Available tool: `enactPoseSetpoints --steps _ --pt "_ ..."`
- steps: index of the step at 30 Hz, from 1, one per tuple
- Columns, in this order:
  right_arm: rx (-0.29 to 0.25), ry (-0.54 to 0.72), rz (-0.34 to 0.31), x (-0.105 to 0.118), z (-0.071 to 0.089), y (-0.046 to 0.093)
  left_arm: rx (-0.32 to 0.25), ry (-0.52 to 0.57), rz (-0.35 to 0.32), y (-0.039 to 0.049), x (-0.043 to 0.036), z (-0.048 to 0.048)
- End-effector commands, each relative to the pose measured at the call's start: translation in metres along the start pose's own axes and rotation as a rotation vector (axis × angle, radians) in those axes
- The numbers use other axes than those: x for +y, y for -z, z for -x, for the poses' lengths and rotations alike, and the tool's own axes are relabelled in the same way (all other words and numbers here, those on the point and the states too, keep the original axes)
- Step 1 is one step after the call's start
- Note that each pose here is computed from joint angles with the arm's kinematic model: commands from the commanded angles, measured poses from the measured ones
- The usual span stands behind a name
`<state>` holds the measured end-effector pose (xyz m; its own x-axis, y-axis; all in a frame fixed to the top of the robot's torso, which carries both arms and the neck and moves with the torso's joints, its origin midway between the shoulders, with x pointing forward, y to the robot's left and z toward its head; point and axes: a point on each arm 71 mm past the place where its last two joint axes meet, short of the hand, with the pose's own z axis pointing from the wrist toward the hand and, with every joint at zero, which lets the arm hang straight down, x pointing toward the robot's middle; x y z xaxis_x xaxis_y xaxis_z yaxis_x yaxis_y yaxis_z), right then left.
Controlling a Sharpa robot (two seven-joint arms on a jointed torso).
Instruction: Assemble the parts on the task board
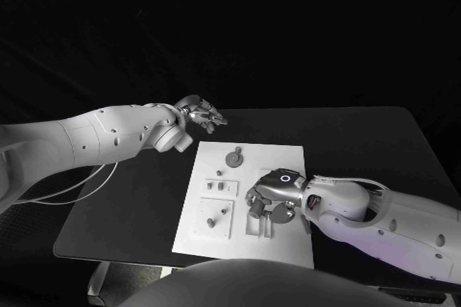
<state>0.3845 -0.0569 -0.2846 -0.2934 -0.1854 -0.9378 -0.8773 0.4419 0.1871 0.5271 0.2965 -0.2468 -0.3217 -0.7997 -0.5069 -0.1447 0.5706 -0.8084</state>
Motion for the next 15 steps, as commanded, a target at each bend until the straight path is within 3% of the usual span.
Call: enactPoseSetpoints --steps 1,5,15 --pt "-0.008 -0.008 0.075 0.006 0.002 -0.008 0.016 0.0 -0.009 -0.0009 -0.0024 -0.0027" --pt "0.001 0.01 0.103 0.011 0.003 -0.018 0.019 0.0 -0.01 -0.0017 -0.0034 -0.004" --pt "0.025 0.05 0.126 0.013 0.002 -0.025 0.024 -0.001 -0.01 -0.0025 -0.004 -0.0052"
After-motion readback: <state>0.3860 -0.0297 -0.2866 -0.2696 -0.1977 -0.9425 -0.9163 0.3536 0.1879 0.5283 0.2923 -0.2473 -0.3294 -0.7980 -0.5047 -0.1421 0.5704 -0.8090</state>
